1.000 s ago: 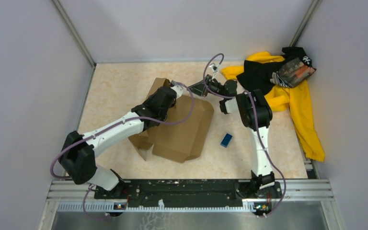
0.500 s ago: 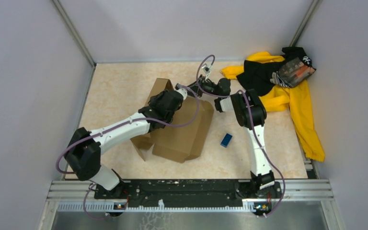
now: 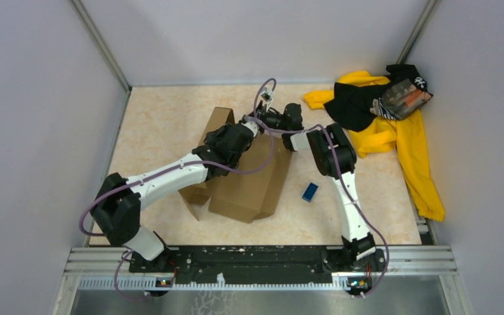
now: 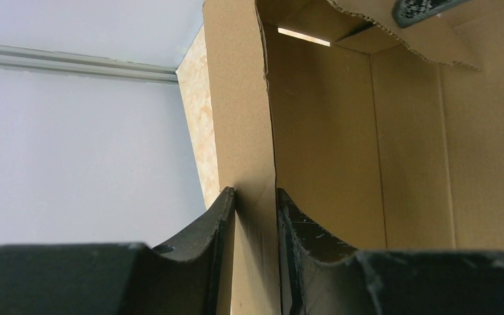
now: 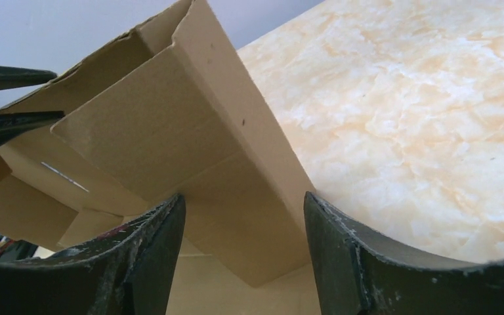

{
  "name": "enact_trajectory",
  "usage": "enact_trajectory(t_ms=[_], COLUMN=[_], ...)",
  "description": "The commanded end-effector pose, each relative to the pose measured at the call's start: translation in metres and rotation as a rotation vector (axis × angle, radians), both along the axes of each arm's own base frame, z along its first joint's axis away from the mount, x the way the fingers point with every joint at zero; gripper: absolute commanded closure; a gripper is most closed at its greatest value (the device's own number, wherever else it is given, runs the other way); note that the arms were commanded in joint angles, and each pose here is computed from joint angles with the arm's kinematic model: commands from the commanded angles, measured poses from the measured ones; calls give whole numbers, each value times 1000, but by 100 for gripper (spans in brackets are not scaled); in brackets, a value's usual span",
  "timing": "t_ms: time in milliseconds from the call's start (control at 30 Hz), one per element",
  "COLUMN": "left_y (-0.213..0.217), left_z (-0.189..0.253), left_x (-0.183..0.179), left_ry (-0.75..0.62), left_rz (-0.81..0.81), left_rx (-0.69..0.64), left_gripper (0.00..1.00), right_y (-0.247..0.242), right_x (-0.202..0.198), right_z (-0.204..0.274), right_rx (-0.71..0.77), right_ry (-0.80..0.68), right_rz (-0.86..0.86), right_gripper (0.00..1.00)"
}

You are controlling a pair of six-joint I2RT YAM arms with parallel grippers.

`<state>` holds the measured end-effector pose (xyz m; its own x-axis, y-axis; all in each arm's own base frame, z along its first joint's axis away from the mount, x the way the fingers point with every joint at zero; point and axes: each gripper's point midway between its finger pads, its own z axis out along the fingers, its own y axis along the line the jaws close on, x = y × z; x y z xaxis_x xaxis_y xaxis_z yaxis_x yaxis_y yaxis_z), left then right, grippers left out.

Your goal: Fold the paper box

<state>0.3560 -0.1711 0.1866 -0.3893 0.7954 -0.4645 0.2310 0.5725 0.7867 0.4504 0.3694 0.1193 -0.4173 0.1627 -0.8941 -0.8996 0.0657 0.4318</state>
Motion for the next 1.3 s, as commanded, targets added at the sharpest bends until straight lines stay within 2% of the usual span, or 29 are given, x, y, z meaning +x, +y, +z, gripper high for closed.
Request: enact_trajectory(t_ms=[0, 167, 300, 1067, 1167, 1267], left_y=[-10, -11, -13, -15, -15, -16], left_z=[-56, -60, -61, -68, -67, -68], left_x=[-21, -21, -20, -21, -21, -21], left_ry=[197, 205, 208, 214, 211, 210], left_rz=[-73, -78, -82, -104, -108, -110], left_rx=[14, 11, 8, 0, -4, -4], left_gripper=[69, 69, 70, 69, 69, 69], right_y=[13, 20, 27, 69, 71, 74], right_x=[14, 19, 22, 11, 14, 16], right_z=[9, 8, 7, 16, 17, 17], right_rx=[-25, -33, -33, 54, 64, 67], right_ry=[-107, -118, -126, -204, -212, -210], right_rz=[-6, 18, 55, 180, 157, 147], right_gripper=[31, 24, 21, 21, 25, 36])
